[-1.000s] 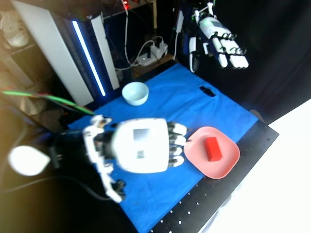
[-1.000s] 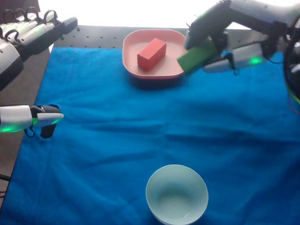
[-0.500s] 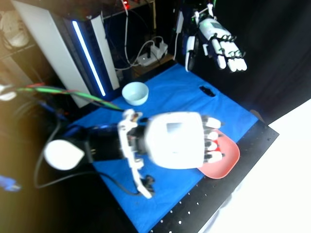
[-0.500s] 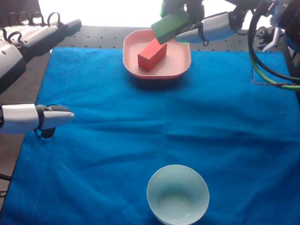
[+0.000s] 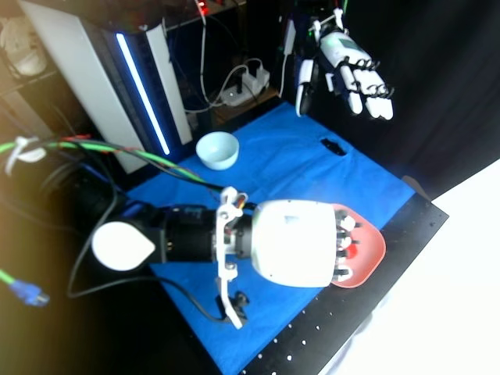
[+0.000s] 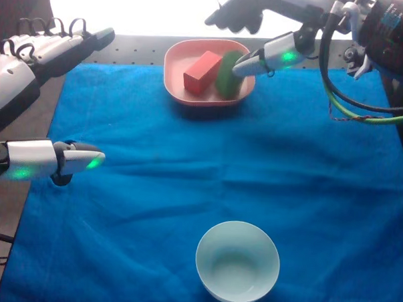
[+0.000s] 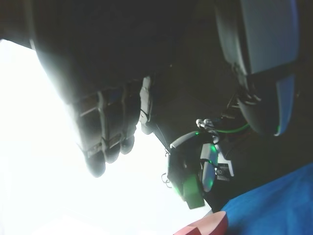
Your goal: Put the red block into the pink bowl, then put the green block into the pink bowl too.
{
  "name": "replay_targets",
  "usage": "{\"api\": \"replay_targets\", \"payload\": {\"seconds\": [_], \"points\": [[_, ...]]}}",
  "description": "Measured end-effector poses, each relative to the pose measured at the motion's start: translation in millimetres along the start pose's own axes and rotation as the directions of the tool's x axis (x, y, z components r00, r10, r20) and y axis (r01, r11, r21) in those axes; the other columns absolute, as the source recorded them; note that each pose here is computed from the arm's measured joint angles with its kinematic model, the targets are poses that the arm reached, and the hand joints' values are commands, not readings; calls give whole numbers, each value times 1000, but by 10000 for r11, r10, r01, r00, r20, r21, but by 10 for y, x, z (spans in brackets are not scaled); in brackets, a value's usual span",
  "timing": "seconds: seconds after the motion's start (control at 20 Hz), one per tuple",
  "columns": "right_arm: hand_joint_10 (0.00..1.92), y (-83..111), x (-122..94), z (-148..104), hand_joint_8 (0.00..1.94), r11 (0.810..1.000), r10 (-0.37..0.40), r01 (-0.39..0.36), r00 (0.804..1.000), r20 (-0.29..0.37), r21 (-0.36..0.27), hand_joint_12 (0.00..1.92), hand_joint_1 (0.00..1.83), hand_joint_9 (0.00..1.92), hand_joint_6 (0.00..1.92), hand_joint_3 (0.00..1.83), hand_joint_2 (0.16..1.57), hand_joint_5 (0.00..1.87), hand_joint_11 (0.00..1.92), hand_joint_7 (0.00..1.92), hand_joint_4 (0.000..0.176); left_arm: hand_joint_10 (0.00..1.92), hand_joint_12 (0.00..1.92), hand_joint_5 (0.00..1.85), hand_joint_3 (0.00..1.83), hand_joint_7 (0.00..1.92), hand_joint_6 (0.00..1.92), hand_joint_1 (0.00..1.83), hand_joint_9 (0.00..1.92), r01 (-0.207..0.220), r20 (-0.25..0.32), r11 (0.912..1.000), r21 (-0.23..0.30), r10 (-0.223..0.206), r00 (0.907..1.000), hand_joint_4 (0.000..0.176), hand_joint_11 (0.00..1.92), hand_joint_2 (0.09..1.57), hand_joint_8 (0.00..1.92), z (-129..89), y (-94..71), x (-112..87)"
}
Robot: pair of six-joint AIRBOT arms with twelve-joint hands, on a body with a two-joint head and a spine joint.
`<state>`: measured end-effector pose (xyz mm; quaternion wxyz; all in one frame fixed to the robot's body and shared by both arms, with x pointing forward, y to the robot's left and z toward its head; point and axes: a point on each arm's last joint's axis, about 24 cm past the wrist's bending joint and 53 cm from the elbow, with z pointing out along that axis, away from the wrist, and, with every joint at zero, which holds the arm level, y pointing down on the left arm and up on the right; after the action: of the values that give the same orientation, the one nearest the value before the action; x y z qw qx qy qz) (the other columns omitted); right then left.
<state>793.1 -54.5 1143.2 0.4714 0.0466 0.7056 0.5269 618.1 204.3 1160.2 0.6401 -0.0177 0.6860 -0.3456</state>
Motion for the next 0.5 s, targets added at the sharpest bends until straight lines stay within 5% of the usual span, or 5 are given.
{"api": "replay_targets", "payload": {"seconds": [0.05, 0.1, 0.25, 0.45, 0.5], "points": [[2, -5, -1, 0, 0, 10000, -1, 1, 10000, 4, 23, 863, 912, 188, 0, 0, 848, 38, 17, 80, 152, 2, 343, 24, 1, 107, 0, 834, 64, 11, 9, 10000, -18, -11, 10000, 176, 0, 949, 0, 0, 4, -2], [8, -7, -9, -2, 0, 10000, 18, -18, 10000, 24, 26, 1006, 891, 151, 0, 0, 809, 7, 3, 15, 171, 1, 308, 34, 0, 108, 1, 840, 56, 11, 9, 10000, -18, -11, 10000, 176, 0, 945, 0, 0, 4, -2], [37, -2, 13, -1, 10, 10000, 54, -54, 10000, -13, 44, 1340, 798, 243, 0, 0, 762, 0, 2, 58, 176, 0, 237, 30, 3, 72, 0, 840, 38, 7, 20, 10000, -6, -7, 10000, 169, 0, 959, 0, 0, 1, -5], [0, 144, 102, -110, 0, 9989, 235, -247, 9993, -303, -408, 119, 850, 0, 0, 0, 789, 0, 0, 0, 176, 5, 258, 26, 0, 92, 2, 814, 66, 86, 154, 9999, 52, -87, 9998, 176, 0, 947, 5, -6, -27, -30], [0, 177, -33, -278, 0, 9947, 668, -668, 9978, -24, -787, 500, 769, 0, 0, 6, 778, 0, 10, 0, 176, 6, 222, 34, 0, 82, 1, 822, 61, 117, 169, 9999, 68, -118, 9998, 176, 0, 943, 4, -15, -44, -34]]}}
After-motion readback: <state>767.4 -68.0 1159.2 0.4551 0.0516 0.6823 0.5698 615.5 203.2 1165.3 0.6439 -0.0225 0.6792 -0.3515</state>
